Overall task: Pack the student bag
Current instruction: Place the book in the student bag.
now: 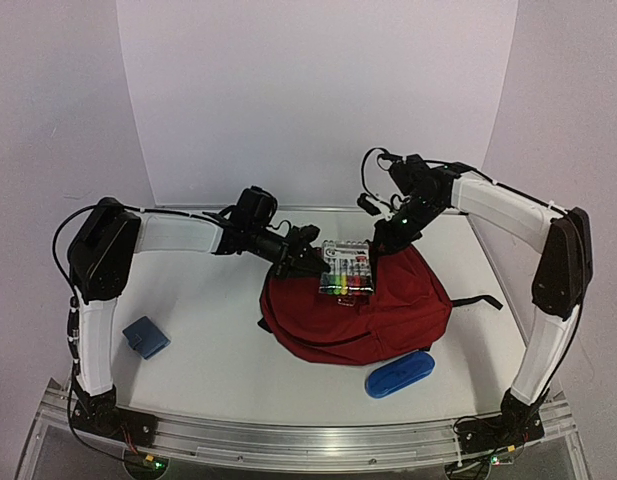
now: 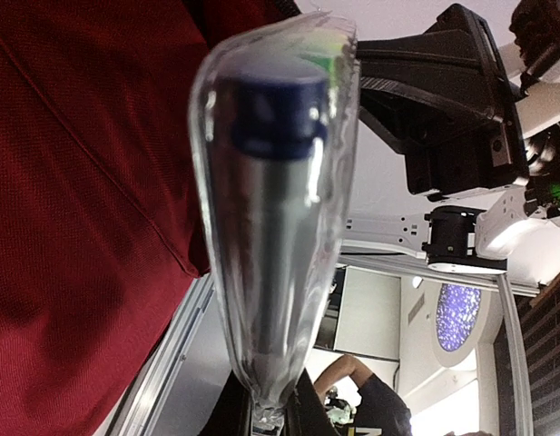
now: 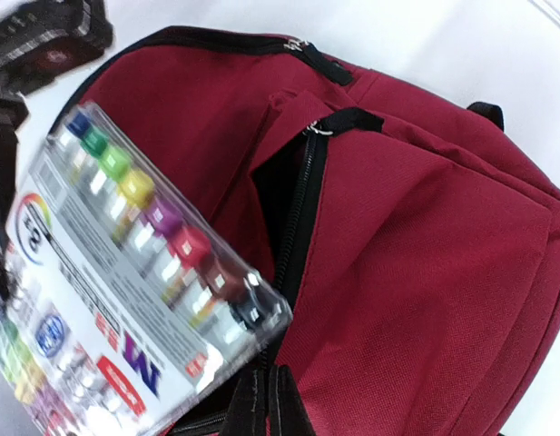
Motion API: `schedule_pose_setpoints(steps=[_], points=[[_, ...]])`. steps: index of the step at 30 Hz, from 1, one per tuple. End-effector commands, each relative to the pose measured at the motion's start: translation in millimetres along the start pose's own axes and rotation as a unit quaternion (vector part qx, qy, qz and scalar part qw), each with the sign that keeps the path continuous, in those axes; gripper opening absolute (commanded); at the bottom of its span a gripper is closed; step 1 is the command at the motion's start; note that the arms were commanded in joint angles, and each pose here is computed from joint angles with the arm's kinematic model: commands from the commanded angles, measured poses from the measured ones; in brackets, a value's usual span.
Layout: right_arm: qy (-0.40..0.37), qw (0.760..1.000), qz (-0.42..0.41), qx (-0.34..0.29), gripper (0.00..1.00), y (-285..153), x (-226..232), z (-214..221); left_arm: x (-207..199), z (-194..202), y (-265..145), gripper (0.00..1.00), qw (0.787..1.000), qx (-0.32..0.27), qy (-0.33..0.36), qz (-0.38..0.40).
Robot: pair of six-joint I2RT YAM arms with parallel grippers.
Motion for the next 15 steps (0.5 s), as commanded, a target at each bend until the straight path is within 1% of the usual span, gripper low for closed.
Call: schedule_pose_setpoints(steps=[1, 5, 10, 12, 15], points=[[-0.01, 0.997, 0.005, -0.07, 0.0, -32, 4, -23, -7, 0, 6, 0.0, 0.998, 0.048, -0.005, 0.035], [-0.023, 0.996, 0.013, -0.084, 0.0, -40, 5, -27, 4, 0, 8, 0.0, 0.997, 0.058, -0.038, 0.031], [-0.035, 0.995, 0.001, -0.094, 0.0, -45, 11, -27, 25, -4, 10, 0.0, 0.995, 0.053, -0.087, -0.002], [-0.041, 0.995, -0.018, -0.094, 0.0, -43, 17, -24, 27, -13, 14, 0.0, 0.995, 0.05, -0.091, -0.009], [-0.042, 0.994, -0.039, -0.09, 0.0, -39, 23, -20, 12, -29, 18, 0.0, 0.996, 0.049, -0.073, 0.002]])
Point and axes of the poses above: each gripper's point midway between its finger pads, its own y axis out along the fingers, its own x axis along the line the jaws close on, z = x × y, the point moved 1 cm from there along -y, back along the fingers, and after that the axes turned 7 degrees about -y, right-handed, at the moved point
